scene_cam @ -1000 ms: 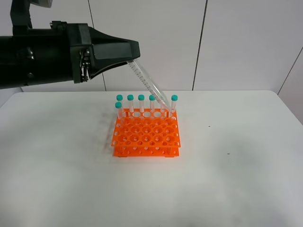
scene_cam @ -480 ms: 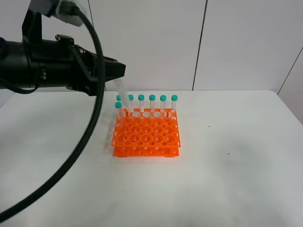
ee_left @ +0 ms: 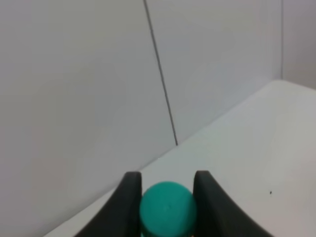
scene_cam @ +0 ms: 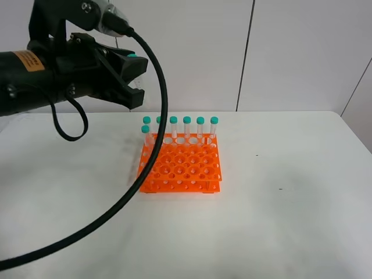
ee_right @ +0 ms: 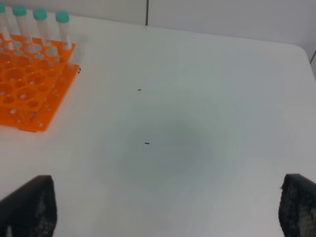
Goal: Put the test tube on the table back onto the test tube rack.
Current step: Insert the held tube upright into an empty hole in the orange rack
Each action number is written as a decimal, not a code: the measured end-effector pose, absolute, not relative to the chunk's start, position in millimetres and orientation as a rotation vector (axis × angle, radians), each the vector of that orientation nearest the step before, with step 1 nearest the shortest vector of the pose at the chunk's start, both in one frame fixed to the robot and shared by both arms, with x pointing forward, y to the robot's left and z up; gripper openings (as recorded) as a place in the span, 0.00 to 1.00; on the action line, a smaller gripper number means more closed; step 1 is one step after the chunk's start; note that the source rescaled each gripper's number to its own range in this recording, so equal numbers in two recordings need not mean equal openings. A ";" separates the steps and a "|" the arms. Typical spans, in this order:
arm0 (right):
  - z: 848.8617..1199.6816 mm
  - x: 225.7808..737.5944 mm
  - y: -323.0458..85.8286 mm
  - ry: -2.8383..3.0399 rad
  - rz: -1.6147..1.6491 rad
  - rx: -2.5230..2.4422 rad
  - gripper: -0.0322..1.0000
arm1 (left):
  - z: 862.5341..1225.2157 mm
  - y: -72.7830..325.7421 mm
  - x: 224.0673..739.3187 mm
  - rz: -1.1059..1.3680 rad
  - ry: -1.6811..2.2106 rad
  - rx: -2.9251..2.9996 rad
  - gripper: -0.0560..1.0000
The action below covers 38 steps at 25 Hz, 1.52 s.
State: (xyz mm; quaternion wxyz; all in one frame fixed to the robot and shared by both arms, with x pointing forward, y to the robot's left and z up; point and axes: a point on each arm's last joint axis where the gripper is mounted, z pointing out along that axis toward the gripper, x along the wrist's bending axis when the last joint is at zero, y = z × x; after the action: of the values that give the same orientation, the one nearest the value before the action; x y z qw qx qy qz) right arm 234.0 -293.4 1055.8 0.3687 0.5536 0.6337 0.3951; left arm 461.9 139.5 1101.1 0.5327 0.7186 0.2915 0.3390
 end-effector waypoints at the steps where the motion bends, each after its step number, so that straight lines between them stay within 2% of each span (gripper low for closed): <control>1: 1055.8 234.0 -293.3 1.627 1.015 1.421 1.00 | 1095.6 136.9 465.8 0.799 0.708 1.712 0.06; 7: 1055.8 234.0 -293.2 1.628 1.017 1.422 1.00 | 1051.8 117.8 492.1 0.712 0.811 1.787 0.06; 13: 1055.8 233.8 -293.2 1.627 1.018 1.421 1.00 | 1036.3 99.4 525.5 0.675 0.881 1.799 0.06; 22: 1055.8 233.8 -293.2 1.627 1.018 1.421 1.00 | 998.5 123.0 567.4 0.674 1.088 1.787 0.06; 38: 1055.8 233.8 -293.2 1.627 1.018 1.421 1.00 | 963.1 115.6 582.8 0.708 1.056 1.776 0.06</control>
State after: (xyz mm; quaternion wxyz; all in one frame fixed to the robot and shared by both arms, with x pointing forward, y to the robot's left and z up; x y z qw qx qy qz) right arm 233.8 -293.2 1055.8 0.3681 0.5533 0.6334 0.3965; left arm 582.8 115.6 963.1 0.4606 0.7217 0.4292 0.2877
